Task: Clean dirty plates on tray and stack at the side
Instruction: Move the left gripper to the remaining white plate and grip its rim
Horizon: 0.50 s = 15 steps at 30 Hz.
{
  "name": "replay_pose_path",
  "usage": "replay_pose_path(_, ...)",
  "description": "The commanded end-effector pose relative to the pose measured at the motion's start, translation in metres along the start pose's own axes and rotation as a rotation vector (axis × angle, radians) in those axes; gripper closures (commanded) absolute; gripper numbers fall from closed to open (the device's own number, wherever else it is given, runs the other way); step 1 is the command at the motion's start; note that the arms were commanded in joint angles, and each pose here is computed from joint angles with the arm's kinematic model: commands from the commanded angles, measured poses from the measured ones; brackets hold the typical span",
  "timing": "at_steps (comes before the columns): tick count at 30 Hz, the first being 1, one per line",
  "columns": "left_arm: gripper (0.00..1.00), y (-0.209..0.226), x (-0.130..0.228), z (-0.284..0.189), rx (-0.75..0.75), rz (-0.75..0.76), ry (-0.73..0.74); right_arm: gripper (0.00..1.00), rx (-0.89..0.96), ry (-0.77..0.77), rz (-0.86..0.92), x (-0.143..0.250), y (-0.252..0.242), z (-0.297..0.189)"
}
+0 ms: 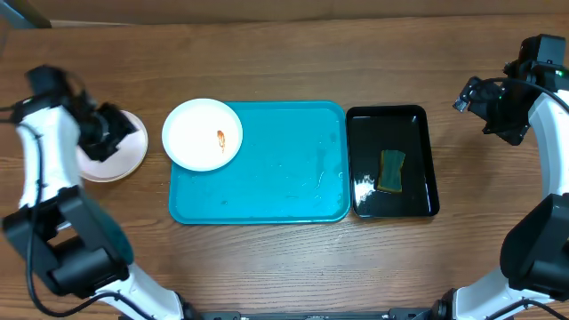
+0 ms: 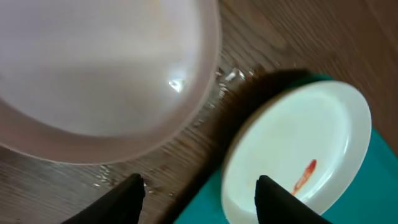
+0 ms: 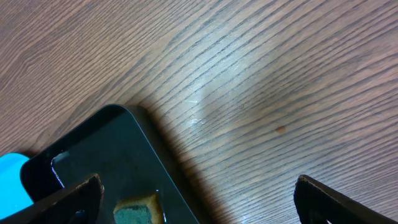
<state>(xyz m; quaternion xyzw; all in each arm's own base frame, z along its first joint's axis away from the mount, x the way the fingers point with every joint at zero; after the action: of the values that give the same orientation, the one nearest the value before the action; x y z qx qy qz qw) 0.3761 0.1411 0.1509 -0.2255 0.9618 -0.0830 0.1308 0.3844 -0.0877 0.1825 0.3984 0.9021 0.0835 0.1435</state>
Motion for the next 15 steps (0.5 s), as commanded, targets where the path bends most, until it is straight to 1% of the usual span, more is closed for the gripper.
replay_pose_path(1,0.51,-0.023,0.004,0.003,-0.094,0.157,0.003,0.00,-0.010,-0.025,0.000,-0.004,0.002,-0.007)
replay_pose_path(3,0.60,-0.031,0.004,0.004,-0.134,0.192,-0.003,0.00,-0.010,-0.025,0.000,-0.004,0.002,-0.007)
replay_pose_path(5,0.67,-0.039,0.005,0.006,-0.156,0.220,-0.009,0.00,-0.010,-0.025,0.000,-0.004,0.002,-0.007)
replay_pose_path(9,0.68,-0.049,0.007,0.009,-0.151,0.247,-0.008,0.00,-0.010,-0.025,0.000,-0.004,0.002,-0.007)
replay_pose_path(15,0.70,-0.052,0.013,0.026,-0.148,0.264,-0.007,0.00,-0.010,-0.025,0.000,-0.004,0.002,-0.007)
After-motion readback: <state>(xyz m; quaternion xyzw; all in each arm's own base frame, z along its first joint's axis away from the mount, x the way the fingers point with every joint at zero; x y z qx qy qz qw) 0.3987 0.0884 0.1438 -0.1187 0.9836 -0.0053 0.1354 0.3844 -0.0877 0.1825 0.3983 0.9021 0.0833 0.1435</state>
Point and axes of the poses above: each gripper's point midway between its finger pads, its own z axis out along the fingers, its own y axis along the line the jaws close on, x = y × z, the point moved 5 cm from there along -z, back along the fingers, and after that the axes turned 15 degrees about z, right-handed, at the moved point
